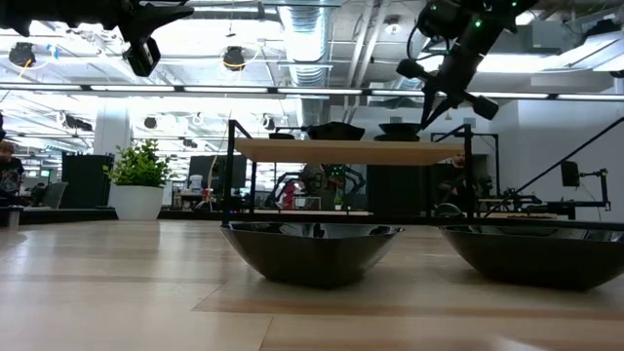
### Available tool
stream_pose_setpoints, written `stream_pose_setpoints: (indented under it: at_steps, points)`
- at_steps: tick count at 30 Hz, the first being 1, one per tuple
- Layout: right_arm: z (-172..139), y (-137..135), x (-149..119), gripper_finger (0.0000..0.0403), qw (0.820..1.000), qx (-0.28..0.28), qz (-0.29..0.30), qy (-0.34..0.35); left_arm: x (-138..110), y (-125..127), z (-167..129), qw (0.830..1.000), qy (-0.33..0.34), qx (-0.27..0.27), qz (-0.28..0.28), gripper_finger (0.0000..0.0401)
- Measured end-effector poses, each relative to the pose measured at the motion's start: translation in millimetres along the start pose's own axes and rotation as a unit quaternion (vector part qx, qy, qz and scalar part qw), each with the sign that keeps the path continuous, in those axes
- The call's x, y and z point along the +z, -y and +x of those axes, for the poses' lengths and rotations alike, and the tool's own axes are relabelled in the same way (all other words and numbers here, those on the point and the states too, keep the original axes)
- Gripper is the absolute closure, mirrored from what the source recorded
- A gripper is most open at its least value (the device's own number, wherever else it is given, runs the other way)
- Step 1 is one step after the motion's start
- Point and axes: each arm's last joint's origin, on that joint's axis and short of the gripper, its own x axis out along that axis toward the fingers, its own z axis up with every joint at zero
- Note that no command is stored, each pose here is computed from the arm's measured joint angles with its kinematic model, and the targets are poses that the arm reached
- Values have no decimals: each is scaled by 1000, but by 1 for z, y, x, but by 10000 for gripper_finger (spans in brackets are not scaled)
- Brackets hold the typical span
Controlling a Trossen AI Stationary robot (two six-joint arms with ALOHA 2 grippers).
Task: Pick & Place Mini shaped plates
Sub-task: Stack the leaf shaped plate on top of the leaf shaped plates on the shelf
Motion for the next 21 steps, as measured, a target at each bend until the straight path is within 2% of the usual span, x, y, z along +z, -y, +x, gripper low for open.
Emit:
stream_pose_setpoints:
  at_steps: [13, 21]
  points:
    - [2, 1, 0, 403, 1000, -4, 14, -11, 0, 0, 0, 1000, 1, 0, 16, 335]
    - [20, 0, -4, 396, 999, -22, 10, -31, 1, 0, 0, 1000, 3, -1, 16, 335]
